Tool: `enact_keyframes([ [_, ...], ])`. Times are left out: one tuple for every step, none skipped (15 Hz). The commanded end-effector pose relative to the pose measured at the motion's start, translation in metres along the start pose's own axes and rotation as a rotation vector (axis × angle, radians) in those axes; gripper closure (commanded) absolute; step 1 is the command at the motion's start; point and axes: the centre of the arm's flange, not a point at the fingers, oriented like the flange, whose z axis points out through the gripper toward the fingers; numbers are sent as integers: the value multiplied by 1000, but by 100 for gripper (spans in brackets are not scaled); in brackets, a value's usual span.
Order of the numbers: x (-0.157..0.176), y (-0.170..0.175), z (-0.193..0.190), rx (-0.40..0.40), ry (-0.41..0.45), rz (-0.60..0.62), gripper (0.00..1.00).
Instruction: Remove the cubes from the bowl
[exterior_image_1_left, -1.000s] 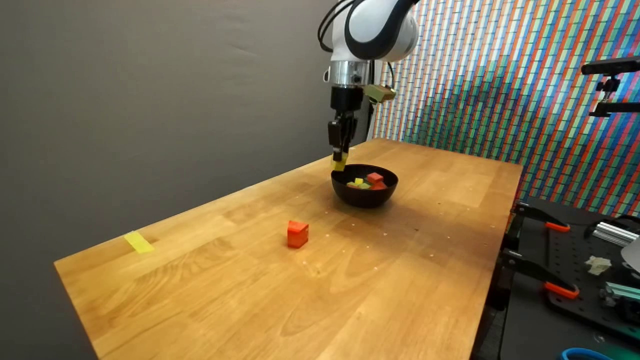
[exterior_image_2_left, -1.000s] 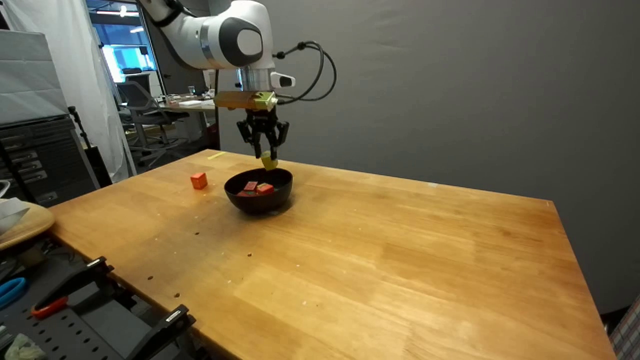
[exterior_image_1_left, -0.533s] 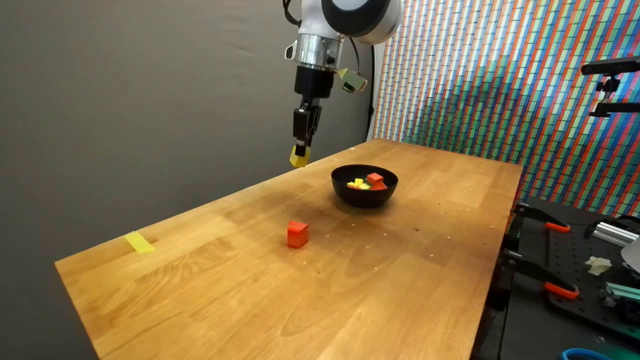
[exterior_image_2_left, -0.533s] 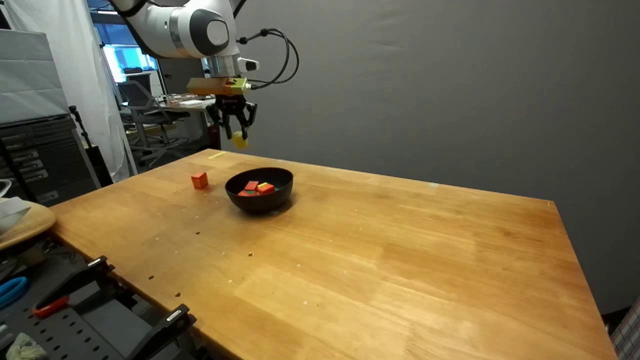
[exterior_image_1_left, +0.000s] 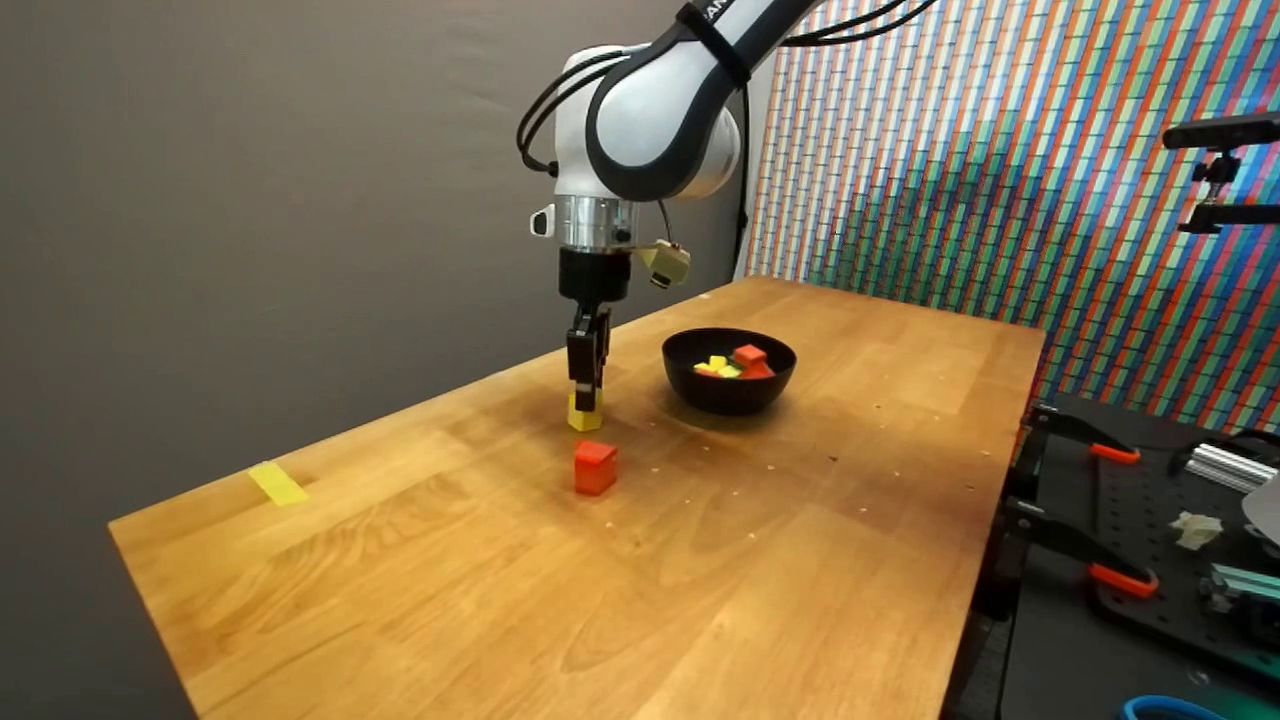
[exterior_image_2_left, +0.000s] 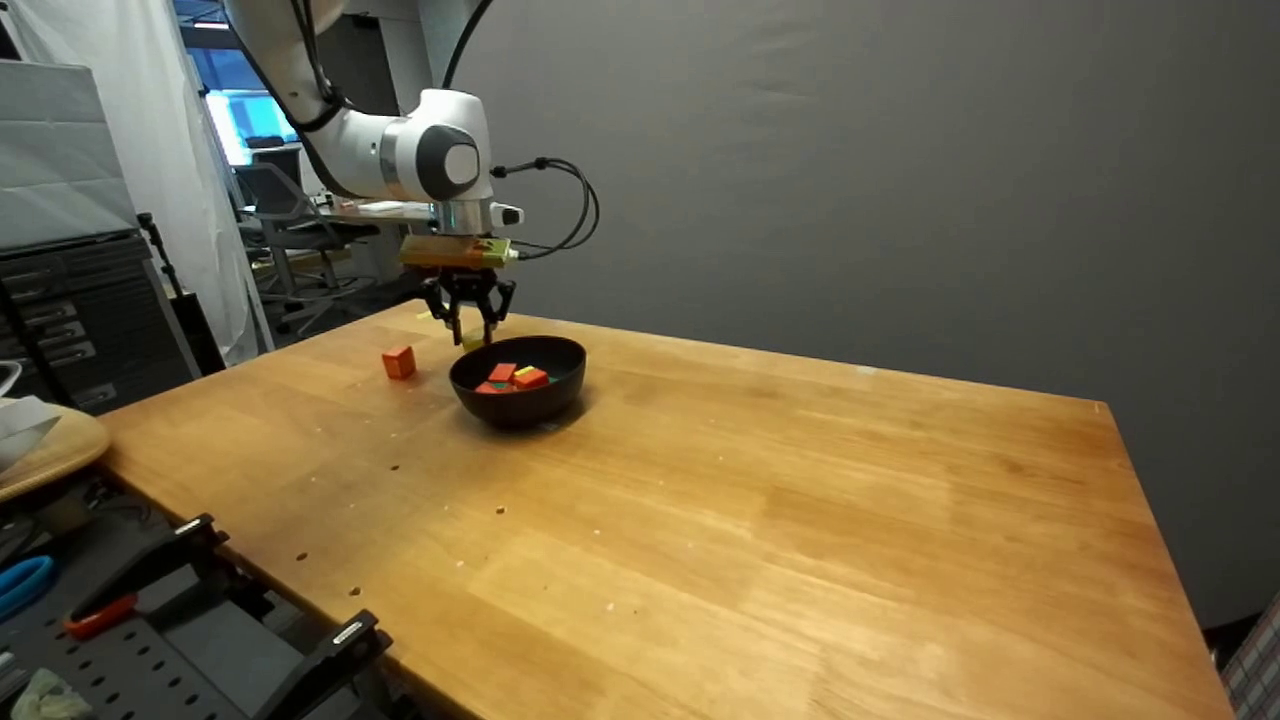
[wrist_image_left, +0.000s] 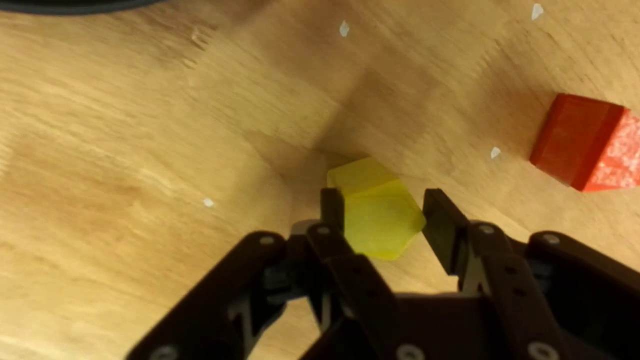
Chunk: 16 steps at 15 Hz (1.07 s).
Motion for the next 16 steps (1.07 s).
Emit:
enact_keyframes([
  [13, 3, -27, -27, -66, -55, 23],
  [11, 2, -44, -28, -85, -59, 14],
  [6, 1, -66, -38, -108, -52, 7],
  [3, 2, -83, -37, -112, -45, 1],
  [-5, 5, -104, -53, -112, -30, 0],
  [-14, 10, -121, -66, -114, -8, 0],
  [-23, 20, -136, -86, -101, 24, 0],
  [-33, 30, -148, -96, -92, 62, 0],
  [-46, 47, -155, -99, -85, 121, 0],
  [-59, 62, -160, -95, -91, 173, 0],
  [-75, 78, -160, -102, -92, 241, 0],
  [-92, 91, -158, -93, -105, 296, 0],
  [-107, 103, -155, -86, -118, 352, 0],
  [-120, 111, -149, -45, -139, 399, 0],
  [-131, 117, -142, -6, -166, 440, 0],
  [-140, 119, -135, 18, -189, 490, 0],
])
